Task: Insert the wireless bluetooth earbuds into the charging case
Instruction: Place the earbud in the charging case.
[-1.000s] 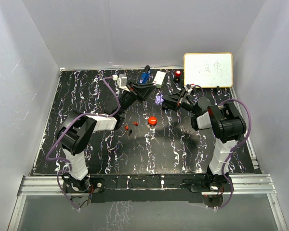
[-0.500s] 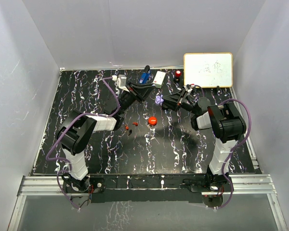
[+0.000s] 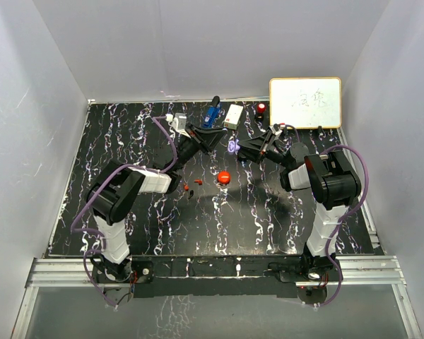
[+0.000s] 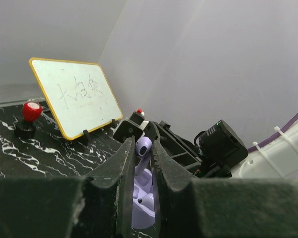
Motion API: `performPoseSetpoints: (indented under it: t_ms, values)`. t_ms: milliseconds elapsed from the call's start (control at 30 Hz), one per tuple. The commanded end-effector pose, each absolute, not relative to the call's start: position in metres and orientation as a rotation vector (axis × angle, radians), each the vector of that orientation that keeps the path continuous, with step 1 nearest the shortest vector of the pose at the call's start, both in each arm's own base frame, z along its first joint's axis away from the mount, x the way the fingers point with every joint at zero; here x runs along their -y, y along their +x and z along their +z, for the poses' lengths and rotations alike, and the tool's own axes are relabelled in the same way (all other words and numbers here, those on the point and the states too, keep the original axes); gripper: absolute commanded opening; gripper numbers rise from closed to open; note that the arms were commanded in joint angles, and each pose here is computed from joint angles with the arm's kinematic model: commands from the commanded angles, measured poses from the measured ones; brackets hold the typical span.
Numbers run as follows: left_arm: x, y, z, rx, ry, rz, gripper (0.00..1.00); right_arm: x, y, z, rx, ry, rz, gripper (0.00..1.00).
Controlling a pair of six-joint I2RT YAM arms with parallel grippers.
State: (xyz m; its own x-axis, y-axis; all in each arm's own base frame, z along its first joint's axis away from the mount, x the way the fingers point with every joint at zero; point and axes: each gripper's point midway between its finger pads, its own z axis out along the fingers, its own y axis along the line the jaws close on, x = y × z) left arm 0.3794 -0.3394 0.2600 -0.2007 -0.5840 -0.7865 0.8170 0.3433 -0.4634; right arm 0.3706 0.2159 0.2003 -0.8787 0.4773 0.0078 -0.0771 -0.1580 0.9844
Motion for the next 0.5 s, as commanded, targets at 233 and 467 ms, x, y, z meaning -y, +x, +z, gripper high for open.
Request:
performPoseSetpoints:
  t_ms: [233,467]
  values:
    - [0.339,0.367,0.301,-1.014,0.296,-1.361,0.0,-0.214,0.343,0.26,-1.481,0.049,2.073,0.0]
    - [0.344,0.365,0.299,-1.021,0.311,-1.393,0.0,-0.215,0.344,0.259,-1.481,0.052,2.074,0.0]
